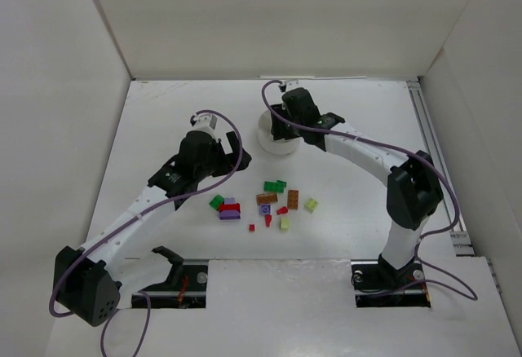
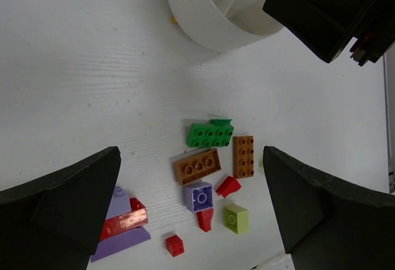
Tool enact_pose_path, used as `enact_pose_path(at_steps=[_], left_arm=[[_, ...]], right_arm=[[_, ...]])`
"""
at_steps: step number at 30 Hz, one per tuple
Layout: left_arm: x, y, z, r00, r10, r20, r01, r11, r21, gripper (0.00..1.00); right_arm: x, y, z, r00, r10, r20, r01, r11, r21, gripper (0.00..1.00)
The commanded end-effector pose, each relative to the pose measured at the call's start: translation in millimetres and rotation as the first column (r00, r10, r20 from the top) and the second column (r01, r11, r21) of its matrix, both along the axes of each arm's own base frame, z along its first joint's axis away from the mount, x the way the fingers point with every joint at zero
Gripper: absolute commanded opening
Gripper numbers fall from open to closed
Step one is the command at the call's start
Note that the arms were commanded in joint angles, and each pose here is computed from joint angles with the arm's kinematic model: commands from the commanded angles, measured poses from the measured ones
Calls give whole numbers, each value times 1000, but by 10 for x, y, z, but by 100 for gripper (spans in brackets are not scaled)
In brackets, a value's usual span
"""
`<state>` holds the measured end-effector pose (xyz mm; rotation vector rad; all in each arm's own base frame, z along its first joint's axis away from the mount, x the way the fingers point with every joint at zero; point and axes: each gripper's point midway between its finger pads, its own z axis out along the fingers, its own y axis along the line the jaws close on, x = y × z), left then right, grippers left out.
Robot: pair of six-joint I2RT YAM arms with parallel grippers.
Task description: Sort the legos into containers by color
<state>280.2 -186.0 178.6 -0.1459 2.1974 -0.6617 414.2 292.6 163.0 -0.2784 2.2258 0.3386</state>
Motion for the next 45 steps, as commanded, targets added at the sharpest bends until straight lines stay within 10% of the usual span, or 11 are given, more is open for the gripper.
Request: enact_pose_path(at_steps=[1,11,36,45], left_arm=[[62,-30,225,998,-7,58,8,1000,-13,99],[98,-28,199,998,-4,55,4,1000,3,99],[91,-83,263,998,-29,64,30,999,-18,99],[-215,-804,293,932,-348,105,346,938,38,99]], right_arm=[[132,59,300,998,-3,65,0,999,41,27],[101,12,137,999,-10,38,10,1000,13,32],[146,-76,-65,999,-49,1,49,998,-31,79],[-145,-1010,512,973,-229,27,226,971,82,94]])
